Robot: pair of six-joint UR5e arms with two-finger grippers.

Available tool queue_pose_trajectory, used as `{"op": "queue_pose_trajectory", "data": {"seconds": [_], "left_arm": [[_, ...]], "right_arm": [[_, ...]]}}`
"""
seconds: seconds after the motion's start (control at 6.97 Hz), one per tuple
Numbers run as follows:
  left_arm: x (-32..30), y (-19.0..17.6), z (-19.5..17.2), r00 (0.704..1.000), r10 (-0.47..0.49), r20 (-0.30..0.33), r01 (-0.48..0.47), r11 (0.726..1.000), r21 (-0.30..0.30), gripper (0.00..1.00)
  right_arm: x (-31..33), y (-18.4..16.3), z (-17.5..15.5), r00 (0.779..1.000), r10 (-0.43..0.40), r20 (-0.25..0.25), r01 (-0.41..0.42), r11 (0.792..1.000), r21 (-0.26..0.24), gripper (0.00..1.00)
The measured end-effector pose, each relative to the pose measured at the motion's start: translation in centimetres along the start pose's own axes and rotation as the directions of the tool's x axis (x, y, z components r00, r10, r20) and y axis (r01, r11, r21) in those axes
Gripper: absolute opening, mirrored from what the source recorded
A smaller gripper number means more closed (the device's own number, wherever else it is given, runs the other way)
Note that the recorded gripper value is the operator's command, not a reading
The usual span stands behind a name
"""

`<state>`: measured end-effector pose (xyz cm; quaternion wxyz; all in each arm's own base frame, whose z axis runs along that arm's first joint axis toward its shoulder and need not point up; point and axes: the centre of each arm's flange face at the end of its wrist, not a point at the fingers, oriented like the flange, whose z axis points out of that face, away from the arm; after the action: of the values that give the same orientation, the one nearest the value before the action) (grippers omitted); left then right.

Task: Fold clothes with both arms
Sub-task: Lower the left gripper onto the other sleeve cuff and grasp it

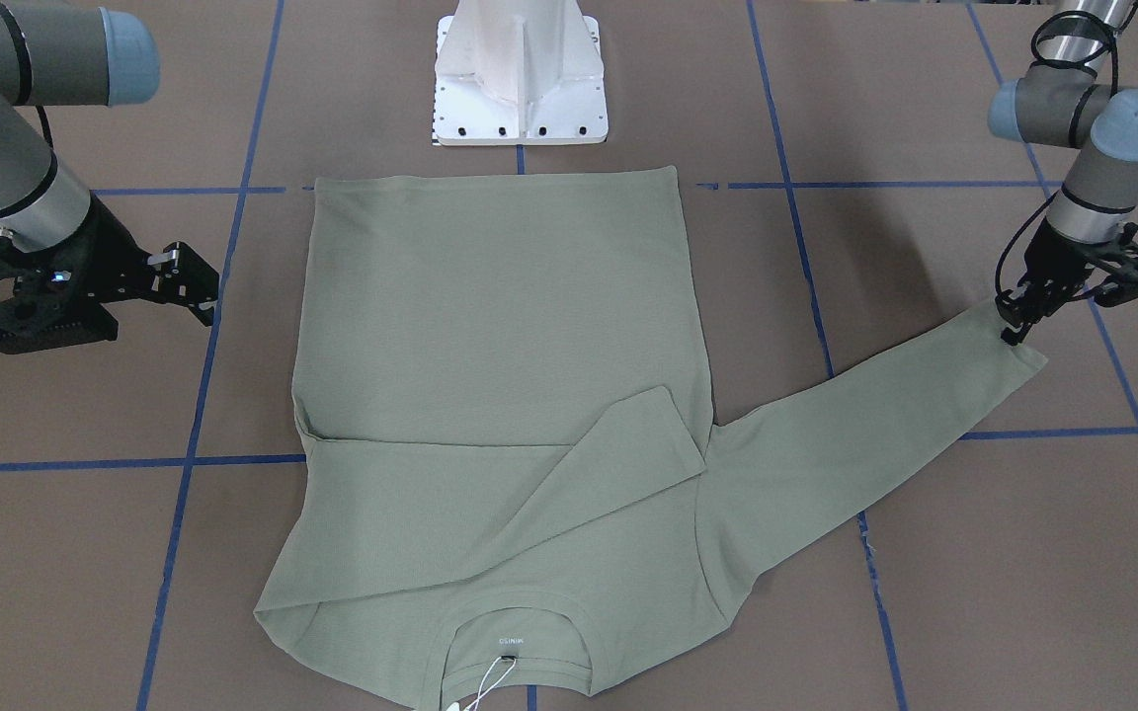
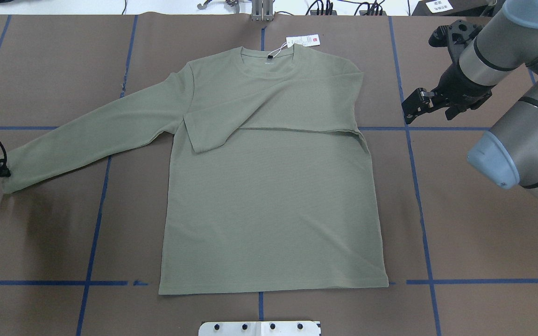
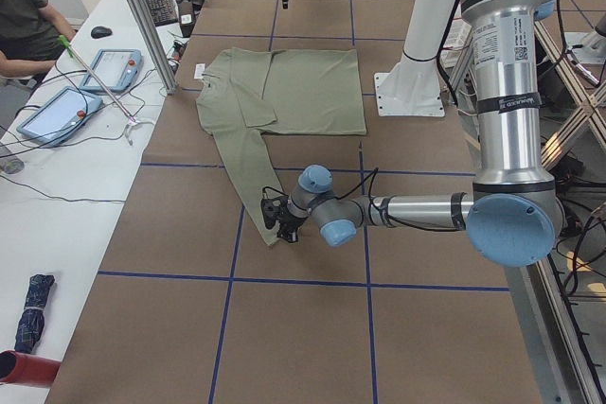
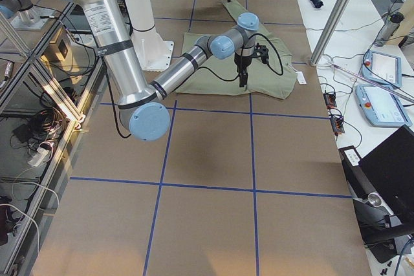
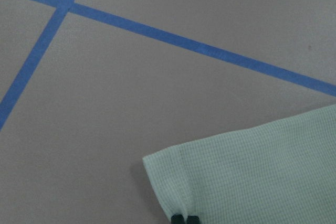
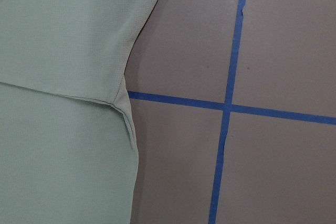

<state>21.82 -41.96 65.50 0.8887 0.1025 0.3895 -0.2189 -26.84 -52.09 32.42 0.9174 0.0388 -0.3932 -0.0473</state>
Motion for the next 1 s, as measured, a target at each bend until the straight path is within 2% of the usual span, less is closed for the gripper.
{"op": "queue_pose_trajectory", "data": {"seconds": [0.43, 1.0], "left_arm": [[4.0, -0.7, -1.3, 1.000, -0.019, -0.014, 0.019, 1.000, -0.008, 0.00], [22.8, -3.7, -6.0, 0.997, -0.072, 0.010, 0.073, 0.995, -0.070, 0.00]], "right_arm": [[-0.1, 0.6, -0.9, 1.000, 0.006, -0.004, -0.006, 1.000, -0.003, 1.00], [0.7, 2.3, -1.8, 0.999, 0.025, -0.023, -0.026, 0.999, -0.024, 1.00]]}}
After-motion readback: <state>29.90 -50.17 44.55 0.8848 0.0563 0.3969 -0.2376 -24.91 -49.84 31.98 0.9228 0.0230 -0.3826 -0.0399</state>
